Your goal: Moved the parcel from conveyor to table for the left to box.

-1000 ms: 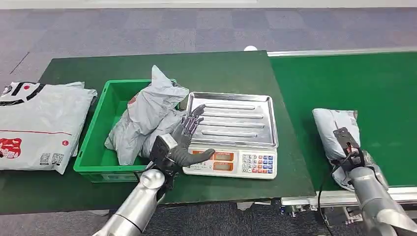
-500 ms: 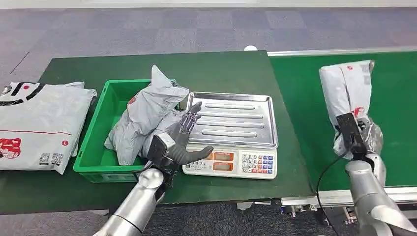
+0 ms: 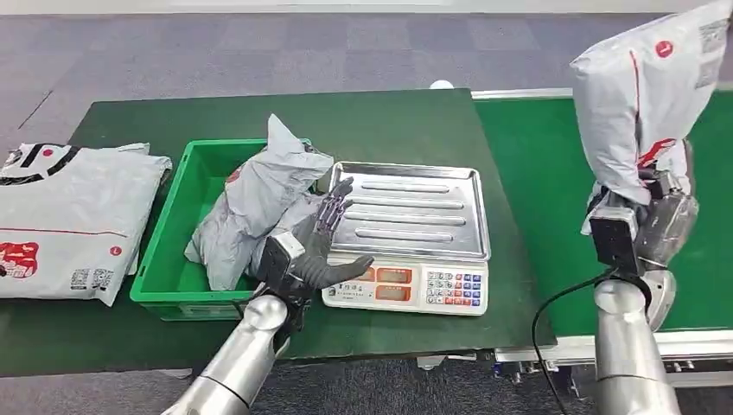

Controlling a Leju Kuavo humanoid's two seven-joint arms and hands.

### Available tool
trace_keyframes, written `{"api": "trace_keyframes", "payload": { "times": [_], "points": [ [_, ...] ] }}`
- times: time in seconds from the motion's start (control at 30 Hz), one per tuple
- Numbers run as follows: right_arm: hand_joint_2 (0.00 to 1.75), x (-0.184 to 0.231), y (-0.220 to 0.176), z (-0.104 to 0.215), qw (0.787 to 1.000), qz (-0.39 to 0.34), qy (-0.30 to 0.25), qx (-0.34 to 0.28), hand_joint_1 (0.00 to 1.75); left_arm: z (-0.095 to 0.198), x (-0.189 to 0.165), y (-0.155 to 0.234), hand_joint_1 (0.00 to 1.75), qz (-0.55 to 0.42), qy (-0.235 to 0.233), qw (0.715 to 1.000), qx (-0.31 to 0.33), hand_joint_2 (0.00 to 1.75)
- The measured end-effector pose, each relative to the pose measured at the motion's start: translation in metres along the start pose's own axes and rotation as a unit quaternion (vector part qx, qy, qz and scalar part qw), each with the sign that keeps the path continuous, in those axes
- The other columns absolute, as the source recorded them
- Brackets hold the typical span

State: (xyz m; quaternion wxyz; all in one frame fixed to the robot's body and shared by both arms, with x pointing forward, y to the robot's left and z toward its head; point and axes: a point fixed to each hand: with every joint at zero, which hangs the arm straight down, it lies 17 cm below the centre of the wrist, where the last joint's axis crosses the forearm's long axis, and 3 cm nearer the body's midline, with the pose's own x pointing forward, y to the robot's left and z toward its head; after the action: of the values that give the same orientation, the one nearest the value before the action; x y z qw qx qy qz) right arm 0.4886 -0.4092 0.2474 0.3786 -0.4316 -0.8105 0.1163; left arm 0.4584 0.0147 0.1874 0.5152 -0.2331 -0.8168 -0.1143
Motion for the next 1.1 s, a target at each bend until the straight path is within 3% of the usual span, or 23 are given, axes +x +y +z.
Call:
{"api": "trace_keyframes", "payload": {
  "times": [0.17, 0.3, 0.5, 0.73, 0.8, 0.87, 1.1],
  "points": [
    [1.75, 0.05, -0.008, 0.005, 0.997, 0.024, -0.075, -0.018, 1.75, -0.003, 0.001, 0.001, 0.0, 0.002, 0.0, 1.0, -0.002, 1.75],
    [1.75, 0.102, 0.011, 0.019, 0.991, 0.023, -0.133, 0.017, 1.75, -0.006, 0.002, 0.002, 0.0, 0.003, -0.004, 1.0, -0.003, 1.75],
    [1.75, 0.143, 0.031, 0.037, 0.983, 0.012, -0.174, 0.049, 1.75, -0.003, -0.001, 0.003, 0.0, 0.004, -0.001, 1.0, -0.002, 1.75],
    [1.75, 0.134, 0.09, 0.049, 0.975, -0.016, -0.116, 0.187, 1.75, -0.002, -0.003, 0.003, 0.0, 0.002, 0.001, 1.0, -0.004, 1.75],
    [1.75, 0.1, 0.127, 0.066, 0.961, 0.0, -0.041, 0.273, 1.75, -0.001, -0.003, 0.003, 0.0, -0.002, 0.002, 1.0, -0.006, 1.75],
    [1.75, 0.076, 0.147, 0.079, 0.949, -0.001, 0.004, 0.316, 1.75, -0.001, -0.004, 0.002, 0.0, -0.006, 0.003, 1.0, -0.01, 1.75],
    [1.75, 0.05, 0.167, 0.097, 0.934, -0.004, 0.043, 0.356, 1.75, 0.0, -0.005, 0.003, 0.0, -0.008, 0.004, 1.0, -0.01, 1.75]
  ]
}}
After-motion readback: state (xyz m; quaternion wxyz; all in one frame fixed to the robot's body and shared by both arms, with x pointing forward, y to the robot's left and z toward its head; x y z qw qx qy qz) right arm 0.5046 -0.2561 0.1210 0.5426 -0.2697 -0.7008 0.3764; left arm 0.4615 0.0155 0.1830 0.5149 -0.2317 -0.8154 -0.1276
